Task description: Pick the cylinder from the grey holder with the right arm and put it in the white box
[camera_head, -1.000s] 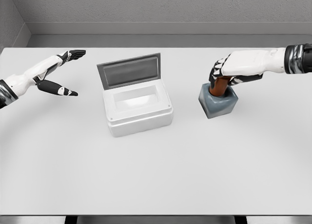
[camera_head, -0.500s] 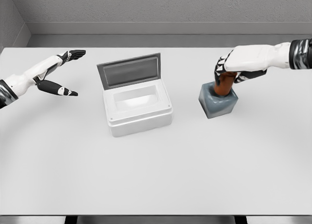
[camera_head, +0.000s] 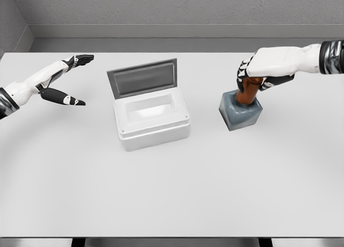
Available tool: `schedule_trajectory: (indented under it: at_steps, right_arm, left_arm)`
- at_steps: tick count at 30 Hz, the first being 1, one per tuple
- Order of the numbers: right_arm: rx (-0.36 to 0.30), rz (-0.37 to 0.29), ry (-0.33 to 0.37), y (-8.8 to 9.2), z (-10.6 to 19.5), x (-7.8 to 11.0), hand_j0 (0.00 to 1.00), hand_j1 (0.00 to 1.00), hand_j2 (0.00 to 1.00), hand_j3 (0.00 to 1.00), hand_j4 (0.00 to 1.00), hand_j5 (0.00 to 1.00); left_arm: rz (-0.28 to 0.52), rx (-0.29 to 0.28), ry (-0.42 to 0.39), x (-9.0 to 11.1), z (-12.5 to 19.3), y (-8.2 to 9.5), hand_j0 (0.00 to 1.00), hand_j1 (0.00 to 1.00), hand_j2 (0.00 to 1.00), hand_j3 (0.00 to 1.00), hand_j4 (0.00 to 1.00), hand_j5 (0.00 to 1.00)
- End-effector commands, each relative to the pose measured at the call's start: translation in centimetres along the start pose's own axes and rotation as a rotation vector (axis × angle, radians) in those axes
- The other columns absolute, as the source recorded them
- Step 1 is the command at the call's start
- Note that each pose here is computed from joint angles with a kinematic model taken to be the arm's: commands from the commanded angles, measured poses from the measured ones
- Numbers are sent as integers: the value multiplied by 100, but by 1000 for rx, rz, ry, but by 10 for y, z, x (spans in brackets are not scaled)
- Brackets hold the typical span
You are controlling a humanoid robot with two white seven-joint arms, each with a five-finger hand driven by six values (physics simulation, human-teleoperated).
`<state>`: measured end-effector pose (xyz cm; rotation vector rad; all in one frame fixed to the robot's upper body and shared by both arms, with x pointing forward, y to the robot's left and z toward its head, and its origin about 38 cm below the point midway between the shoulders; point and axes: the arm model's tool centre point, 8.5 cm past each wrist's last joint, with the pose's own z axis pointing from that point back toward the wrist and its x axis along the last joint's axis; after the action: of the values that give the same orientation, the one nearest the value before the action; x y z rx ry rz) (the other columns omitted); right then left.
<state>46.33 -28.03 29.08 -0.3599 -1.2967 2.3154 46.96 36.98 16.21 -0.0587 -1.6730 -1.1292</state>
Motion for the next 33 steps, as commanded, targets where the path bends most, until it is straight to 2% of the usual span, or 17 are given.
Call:
schedule_trajectory:
  at_steps: [1,12,23,33]
  right_arm:
    - [-8,-7,1,-1,1,-1,46,46,46,46,46,46]
    - [-28,10,2,-13,4,0,45,45,45,45,45,45]
    - [-61,62,-43,-36,2,16,45,45,45,45,45,45]
    - [-73,79,-63,-44,-4,22,45,45,45,45,45,45]
  left_arm:
    - [6,5,-2,0,0,1,100,100,100,100,100,100]
    - [6,6,-2,0,0,1,100,100,100,100,100,100]
    - [6,6,-2,0,0,1,100,100,100,100,100,100]
    - [6,6,-2,0,0,1,100,100,100,100,100,100]
